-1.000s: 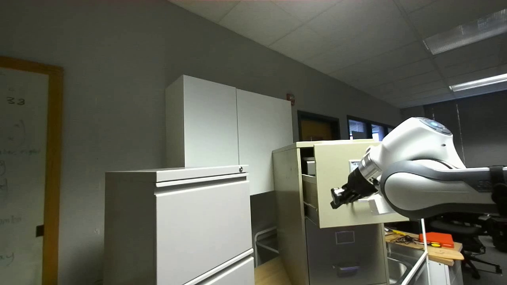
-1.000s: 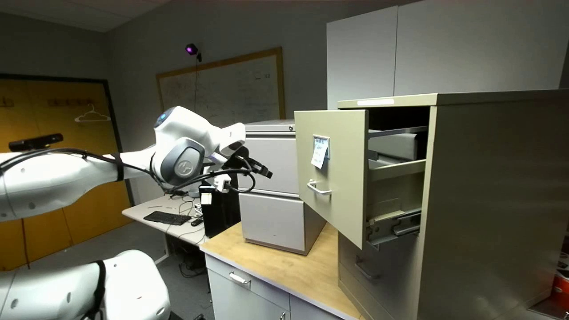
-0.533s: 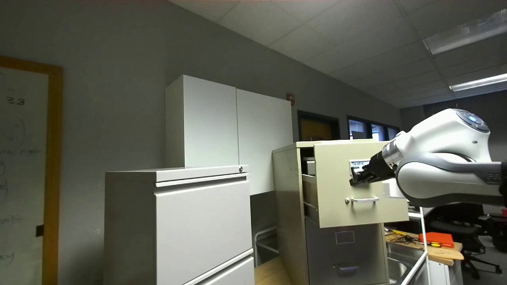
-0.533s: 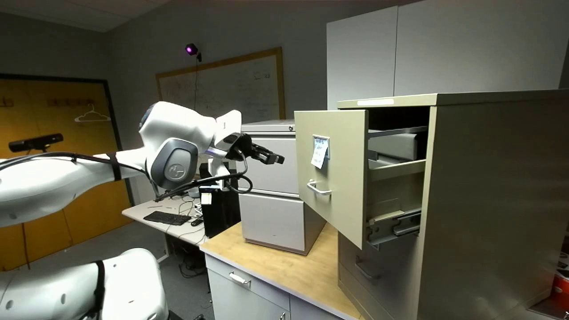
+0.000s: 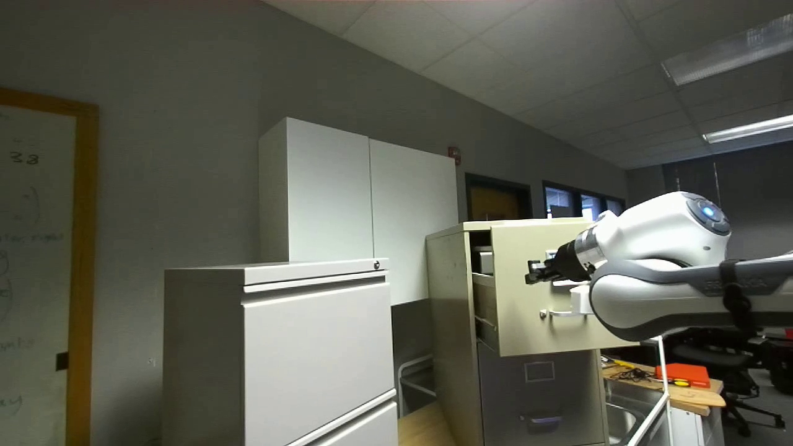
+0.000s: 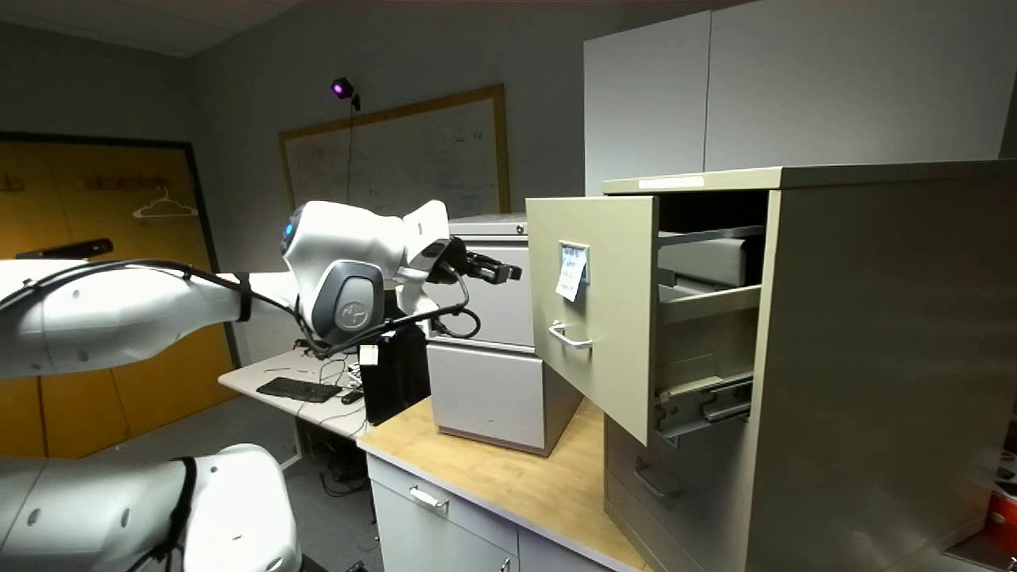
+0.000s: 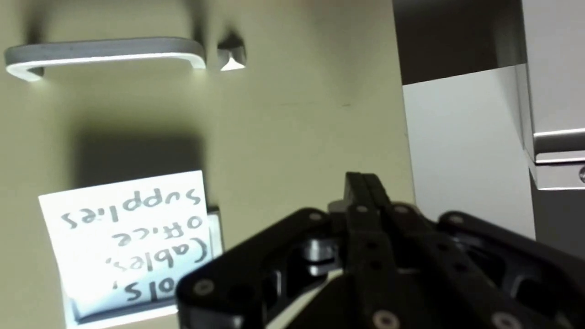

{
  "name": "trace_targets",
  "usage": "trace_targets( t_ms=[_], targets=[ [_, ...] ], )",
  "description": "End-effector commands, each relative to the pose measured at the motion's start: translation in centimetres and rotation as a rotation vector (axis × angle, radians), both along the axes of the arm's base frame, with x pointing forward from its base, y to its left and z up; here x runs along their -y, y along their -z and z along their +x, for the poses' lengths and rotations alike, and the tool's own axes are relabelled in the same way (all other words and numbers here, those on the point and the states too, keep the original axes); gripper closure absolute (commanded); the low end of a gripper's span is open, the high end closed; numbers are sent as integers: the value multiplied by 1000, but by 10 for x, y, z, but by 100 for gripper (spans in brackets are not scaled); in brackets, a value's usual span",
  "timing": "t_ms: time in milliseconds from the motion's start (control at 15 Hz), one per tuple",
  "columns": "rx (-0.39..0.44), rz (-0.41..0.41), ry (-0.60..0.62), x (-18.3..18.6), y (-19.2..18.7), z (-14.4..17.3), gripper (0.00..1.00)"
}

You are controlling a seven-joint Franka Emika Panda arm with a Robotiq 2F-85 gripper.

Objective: Close the top drawer of the beige file cabinet

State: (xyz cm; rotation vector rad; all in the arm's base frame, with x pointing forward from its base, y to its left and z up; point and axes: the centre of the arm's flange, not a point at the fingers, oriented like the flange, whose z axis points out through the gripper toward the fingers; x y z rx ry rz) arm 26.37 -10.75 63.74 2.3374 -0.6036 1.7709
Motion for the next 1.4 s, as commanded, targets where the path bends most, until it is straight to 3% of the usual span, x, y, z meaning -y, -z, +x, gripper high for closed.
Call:
trace_targets(
  t_ms=[0, 333, 733, 1333],
  targets=[
    [20, -55, 25, 0, -13, 38, 100],
    [27, -132, 72, 7, -31, 72, 100],
    [-52, -188, 100, 6, -23, 117, 100],
    [-128, -179, 117, 24, -28, 176, 100]
  ],
)
